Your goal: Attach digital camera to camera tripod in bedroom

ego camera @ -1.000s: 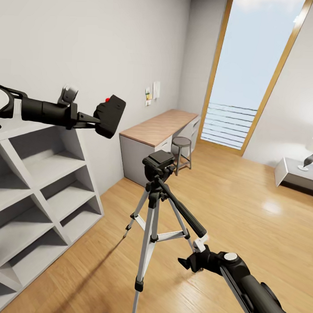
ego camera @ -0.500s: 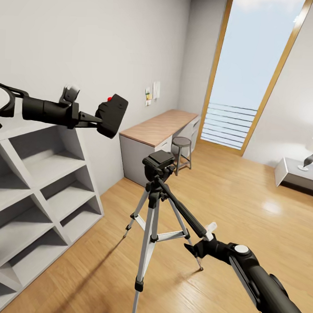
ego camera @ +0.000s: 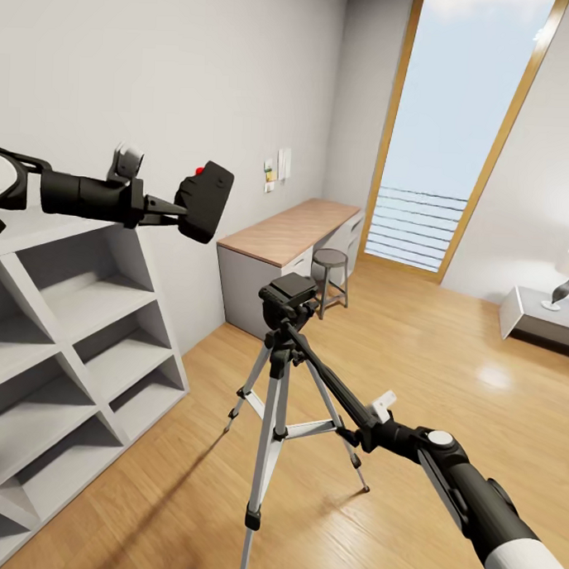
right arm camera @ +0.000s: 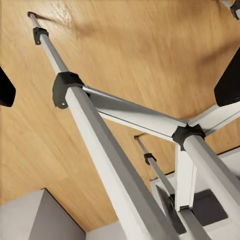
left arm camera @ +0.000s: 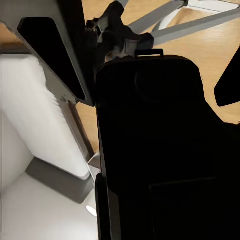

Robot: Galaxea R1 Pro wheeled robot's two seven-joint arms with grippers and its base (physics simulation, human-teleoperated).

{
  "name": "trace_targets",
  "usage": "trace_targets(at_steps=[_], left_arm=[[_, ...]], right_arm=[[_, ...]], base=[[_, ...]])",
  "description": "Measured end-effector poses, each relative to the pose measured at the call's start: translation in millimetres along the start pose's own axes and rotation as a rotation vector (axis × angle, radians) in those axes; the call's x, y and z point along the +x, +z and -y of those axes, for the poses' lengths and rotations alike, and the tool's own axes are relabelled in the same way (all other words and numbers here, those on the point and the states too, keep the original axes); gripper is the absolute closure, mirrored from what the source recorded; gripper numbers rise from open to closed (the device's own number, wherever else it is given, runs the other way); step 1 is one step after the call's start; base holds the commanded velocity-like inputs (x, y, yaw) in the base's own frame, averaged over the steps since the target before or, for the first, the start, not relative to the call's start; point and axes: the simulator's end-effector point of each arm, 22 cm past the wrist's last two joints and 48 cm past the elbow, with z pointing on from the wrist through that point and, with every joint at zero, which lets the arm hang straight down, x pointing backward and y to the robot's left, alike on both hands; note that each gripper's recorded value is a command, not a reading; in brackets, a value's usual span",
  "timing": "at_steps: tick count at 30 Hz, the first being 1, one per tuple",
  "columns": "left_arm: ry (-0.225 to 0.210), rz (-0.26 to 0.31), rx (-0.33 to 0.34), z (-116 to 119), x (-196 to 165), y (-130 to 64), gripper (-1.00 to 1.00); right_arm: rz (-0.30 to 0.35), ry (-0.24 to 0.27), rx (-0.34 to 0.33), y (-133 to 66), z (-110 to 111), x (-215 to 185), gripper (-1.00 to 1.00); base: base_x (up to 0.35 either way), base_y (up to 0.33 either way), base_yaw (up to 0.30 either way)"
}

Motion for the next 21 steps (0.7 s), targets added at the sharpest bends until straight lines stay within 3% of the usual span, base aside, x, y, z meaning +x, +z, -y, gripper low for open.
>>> trace_targets(at_steps=[6, 10, 14, 21], left_arm=[[0.036, 0.092, -0.021, -4, -17, 6.2, 1.00], [0.104, 0.144, -0.059, -16, -18, 13.2, 1.00], [0.163, 0.150, -0.049, -12, -14, 17.2, 1.00], [0.215, 0.131, -0.061, -16, -3, 20.6, 1.00]], right_arm=[[0.017, -0.011, 0.002, 0.5, 3, -6, -1.00], [0.022, -0.014, 0.003, 1.3, 3, -7, -1.00], [0.023, -0.016, 0.001, 2.5, 1, -8, -1.00], [0.023, -0.017, -0.002, 3.9, -2, -8, -1.00]], base=[[0.000, 0.000, 0.000], [0.000, 0.000, 0.000], [0.000, 0.000, 0.000], [0.000, 0.000, 0.000]])
